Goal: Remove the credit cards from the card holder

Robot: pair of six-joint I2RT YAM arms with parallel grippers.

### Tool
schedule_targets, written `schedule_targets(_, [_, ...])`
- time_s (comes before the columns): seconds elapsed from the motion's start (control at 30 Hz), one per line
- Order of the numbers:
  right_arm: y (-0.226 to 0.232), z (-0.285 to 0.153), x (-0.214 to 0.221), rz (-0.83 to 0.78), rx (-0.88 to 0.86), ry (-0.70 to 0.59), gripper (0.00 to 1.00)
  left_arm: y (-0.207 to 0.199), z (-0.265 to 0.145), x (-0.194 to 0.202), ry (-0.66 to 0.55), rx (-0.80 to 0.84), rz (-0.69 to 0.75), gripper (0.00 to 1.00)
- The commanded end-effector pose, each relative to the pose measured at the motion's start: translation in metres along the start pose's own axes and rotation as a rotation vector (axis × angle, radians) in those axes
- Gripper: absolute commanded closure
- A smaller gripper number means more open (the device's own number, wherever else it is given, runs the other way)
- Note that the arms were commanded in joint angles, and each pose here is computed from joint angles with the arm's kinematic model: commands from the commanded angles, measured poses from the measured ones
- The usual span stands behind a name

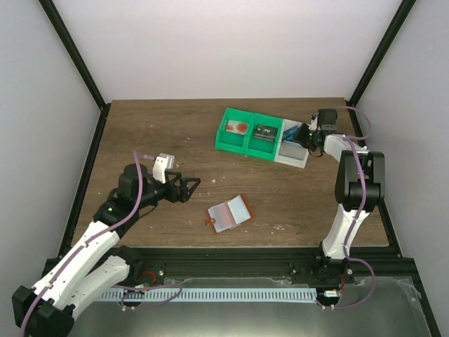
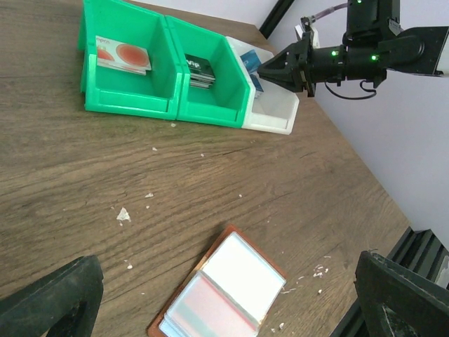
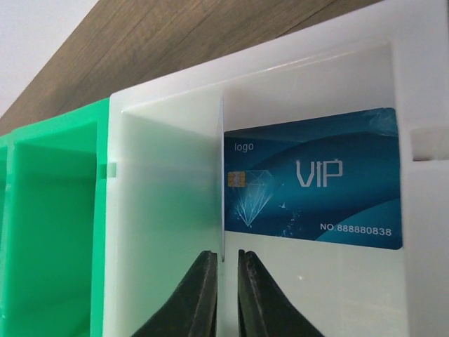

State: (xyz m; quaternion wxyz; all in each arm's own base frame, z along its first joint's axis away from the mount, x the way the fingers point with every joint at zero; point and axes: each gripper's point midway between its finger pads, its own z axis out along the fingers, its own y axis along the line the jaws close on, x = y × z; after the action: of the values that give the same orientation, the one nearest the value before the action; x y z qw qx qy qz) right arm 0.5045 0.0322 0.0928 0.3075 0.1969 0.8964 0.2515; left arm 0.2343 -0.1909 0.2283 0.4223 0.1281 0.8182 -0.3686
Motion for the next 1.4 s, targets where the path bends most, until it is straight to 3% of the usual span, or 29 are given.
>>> schedule_targets(0.0, [0.004,-0.003,-0.019,0.004,-0.007,-0.039,0.87,0.002,0.000,0.002,0.001,-0.007,0.020,0.00])
schedule_targets(0.37, [0.000,-0.010,-0.025,0.034,0.041,-0.068,0.79,0.003,0.001,0.004,0.003,-0.008,0.014,0.00])
schedule_targets(0.67, [-0.011,-0.014,-0.037,0.001,0.121,-0.114,0.86,0.003,0.002,0.004,0.006,-0.006,0.013,0.00])
schedule_targets(0.97, [-0.011,-0.015,-0.040,-0.002,0.134,-0.116,0.86,0.004,0.004,0.006,0.017,-0.009,0.009,0.00])
schedule_targets(1.37, [0.036,-0.062,-0.027,-0.032,0.006,-0.123,0.85,0.013,0.010,0.012,0.061,-0.052,-0.015,0.00])
